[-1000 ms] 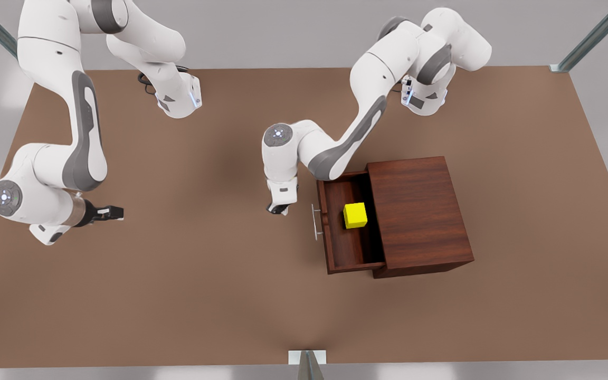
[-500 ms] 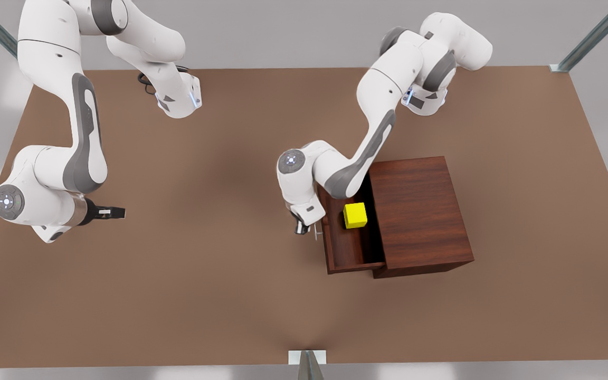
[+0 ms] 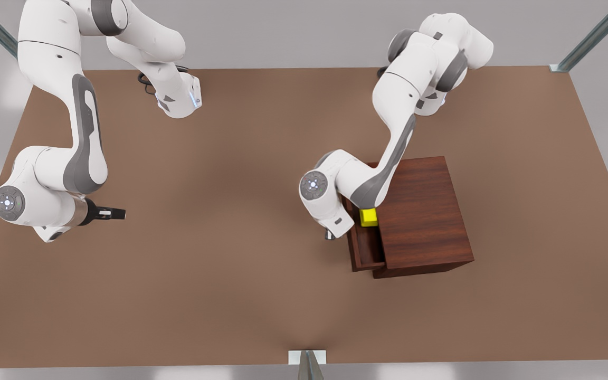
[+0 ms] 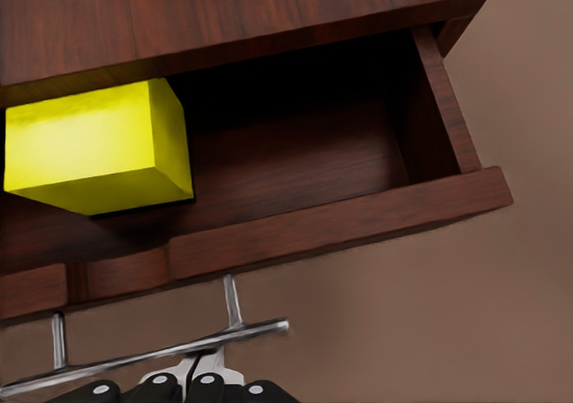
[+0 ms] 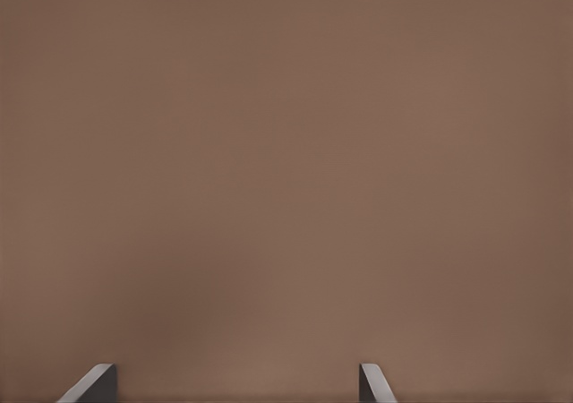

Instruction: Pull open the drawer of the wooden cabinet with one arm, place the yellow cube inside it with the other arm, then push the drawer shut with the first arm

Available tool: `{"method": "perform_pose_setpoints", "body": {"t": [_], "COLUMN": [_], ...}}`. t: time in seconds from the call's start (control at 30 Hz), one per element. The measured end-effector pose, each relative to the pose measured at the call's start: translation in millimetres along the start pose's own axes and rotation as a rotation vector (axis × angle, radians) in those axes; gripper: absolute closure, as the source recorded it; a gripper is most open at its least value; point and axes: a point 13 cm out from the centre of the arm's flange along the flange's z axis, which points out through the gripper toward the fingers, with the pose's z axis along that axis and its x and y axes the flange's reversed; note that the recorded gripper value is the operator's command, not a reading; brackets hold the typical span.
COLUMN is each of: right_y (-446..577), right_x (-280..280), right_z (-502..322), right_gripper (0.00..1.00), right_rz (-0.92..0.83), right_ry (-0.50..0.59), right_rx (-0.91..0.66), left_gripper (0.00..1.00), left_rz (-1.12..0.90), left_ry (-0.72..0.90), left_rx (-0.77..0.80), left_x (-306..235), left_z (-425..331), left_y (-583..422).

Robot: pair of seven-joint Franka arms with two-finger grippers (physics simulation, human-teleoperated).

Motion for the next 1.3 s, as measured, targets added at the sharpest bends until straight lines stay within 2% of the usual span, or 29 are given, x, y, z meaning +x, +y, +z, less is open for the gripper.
{"method": "perform_pose_setpoints", "body": {"t": [0.4, 0.6, 0.63, 0.67, 0.73, 0.8, 0.87, 0.93, 0.97, 1.03, 1.13, 1.17, 1.3], "right_y": [-0.4, -0.5, -0.5, -0.5, -0.5, -0.5, -0.4, 0.2, 0.3, 0.3, 0.3, 0.3, 0.6], "right_x": [0.1, 0.1, 0.0, 0.1, 0.0, -0.2, -0.2, -0.6, -0.7, -0.7, -0.6, -0.5, -0.6], "right_z": [0.0, 0.1, -0.1, 0.0, -0.3, -0.6, -0.6, -1.2, -1.3, -1.4, -1.2, -1.0, -1.3], "right_gripper": [0.0, 0.0, 0.0, 0.0, 0.0, 0.0, 0.0, 0.0, 0.0, 0.0, 0.0, 0.0, 0.0], "right_rz": [0.019, 0.024, 0.025, 0.025, 0.027, 0.028, 0.028, 0.028, 0.029, 0.029, 0.03, 0.031, 0.031], "right_ry": [0.0, 0.0, 0.0, 0.0, 0.0, -0.001, -0.001, -0.002, -0.003, -0.003, -0.002, -0.002, -0.003], "right_rx": [-0.001, 0.0, -0.001, -0.001, -0.001, -0.001, 0.0, 0.0, 0.0, 0.0, 0.0, 0.0, 0.0], "left_gripper": [1.0, 1.0, 0.97, 0.0, 0.0, 0.0, 0.0, 0.0, 0.0, 0.0, 0.0, 0.0, 0.0], "left_rz": [-0.059, -0.074, -0.073, -0.077, -0.12, -0.136, -0.136, -0.123, -0.067, 0.053, 0.2, 0.268, 0.645], "left_ry": [-0.072, -0.098, -0.099, -0.089, -0.009, 0.08, 0.123, 0.187, 0.224, 0.258, 0.237, 0.229, 0.222], "left_rx": [-0.087, -0.109, -0.112, -0.106, -0.067, 0.001, -0.012, -0.103, -0.135, -0.096, 0.038, 0.075, 0.164], "left_x": [-66.4, -83.3, -83.3, -83.0, -100.0, -151.2, -266.6, -390.8, -409.3, -427.1, -473.4, -473.8, -381.7], "left_z": [16.1, 19.1, 18.8, 13.2, -26.5, -108.9, -154.8, -126.1, -102.8, -84.5, -102.3, -112.0, -143.2], "left_y": [-6.2, -6.2, -5.5, -8.0, -25.2, -36.1, -20.5, 41.8, 86.8, 116.9, 71.7, 59.4, 38.1]}}
